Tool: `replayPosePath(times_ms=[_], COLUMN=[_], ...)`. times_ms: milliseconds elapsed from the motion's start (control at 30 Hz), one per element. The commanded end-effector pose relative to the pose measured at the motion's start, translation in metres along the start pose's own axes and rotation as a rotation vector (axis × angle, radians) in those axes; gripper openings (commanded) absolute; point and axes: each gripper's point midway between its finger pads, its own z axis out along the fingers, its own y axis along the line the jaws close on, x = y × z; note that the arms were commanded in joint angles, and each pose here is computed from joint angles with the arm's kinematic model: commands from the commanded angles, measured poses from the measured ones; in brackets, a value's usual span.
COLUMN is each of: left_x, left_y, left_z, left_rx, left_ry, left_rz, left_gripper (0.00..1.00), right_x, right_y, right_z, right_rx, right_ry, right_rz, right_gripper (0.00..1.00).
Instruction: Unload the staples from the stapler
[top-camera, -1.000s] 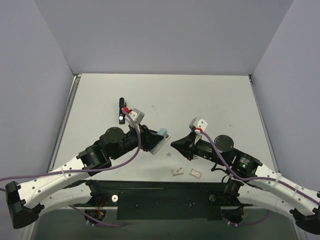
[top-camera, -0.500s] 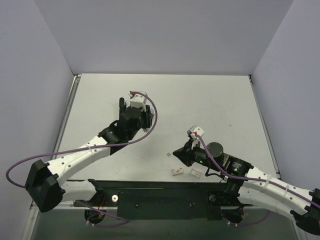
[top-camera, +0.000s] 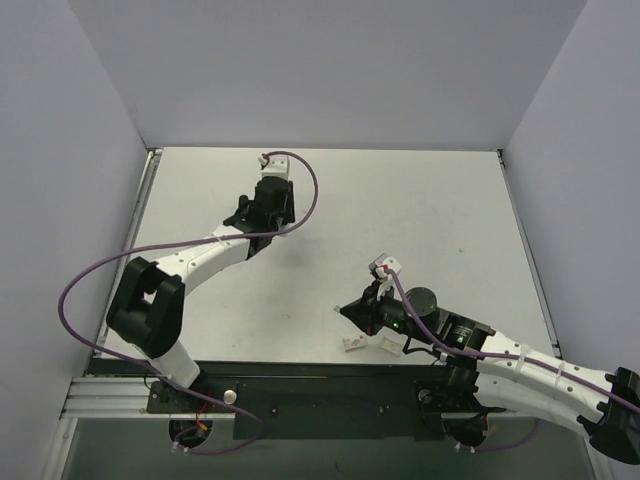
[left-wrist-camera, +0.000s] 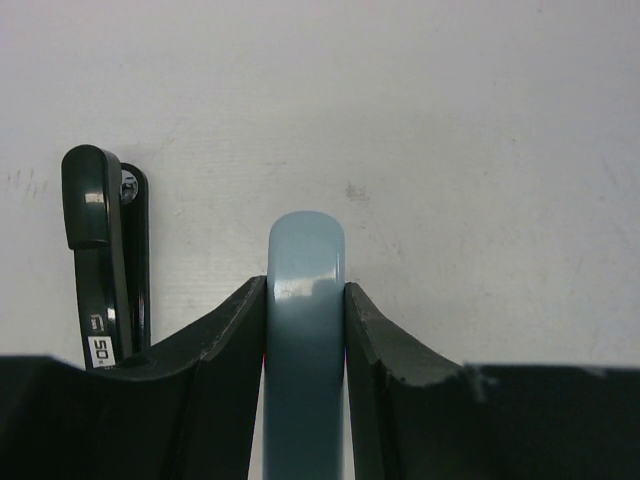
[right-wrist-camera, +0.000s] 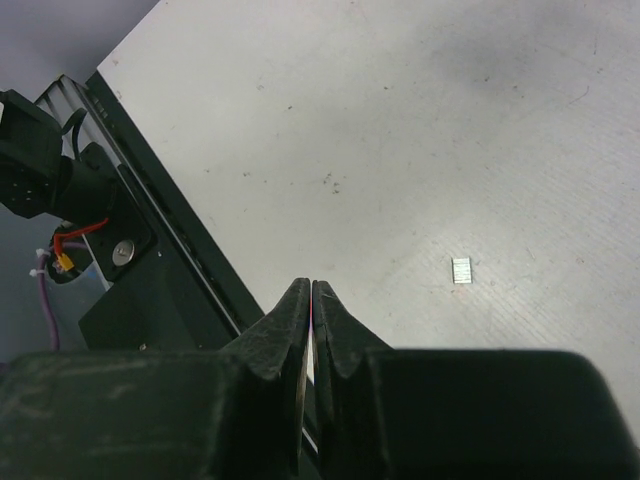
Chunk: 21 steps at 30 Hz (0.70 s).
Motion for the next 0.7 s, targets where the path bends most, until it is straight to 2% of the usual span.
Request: replayPosePath(times_ms=[0, 33, 300, 533, 667], left_x=[-0.028, -0.033, 0.005, 0.1, 0.135], left_y=[0.003, 0.006, 0.03, 0.06, 0.067], left_z=[0.031, 0.037, 0.09, 0.13, 0.128], left_rx=[-0.006, -0.012, -0.046, -0.087, -0.105], left_ry=[-0.039, -0.036, 0.104, 0.402, 0.474], left_rz=[-0.029, -0.034, -0.042, -0.1, -0.122], left_gripper=[0.0, 0.0, 0.0, 0.0, 0.0], right_x=[-0.016, -0.016, -0.011, -0.005, -0.006], right_y=[0.013, 0.013, 0.012, 0.013, 0.015], right_z=[0.001, 0.001, 0.004, 0.01, 0.011], right_rx=[-0.044, -0.046, -0.05, -0.058, -0.064], right_ry=[-0.059, -0.058, -0.045, -0.026, -0.024], right_rz=[0.003, 0.0, -0.006, 0.0, -0.004], right_gripper=[0.01, 0.01, 0.01, 0.01, 0.01])
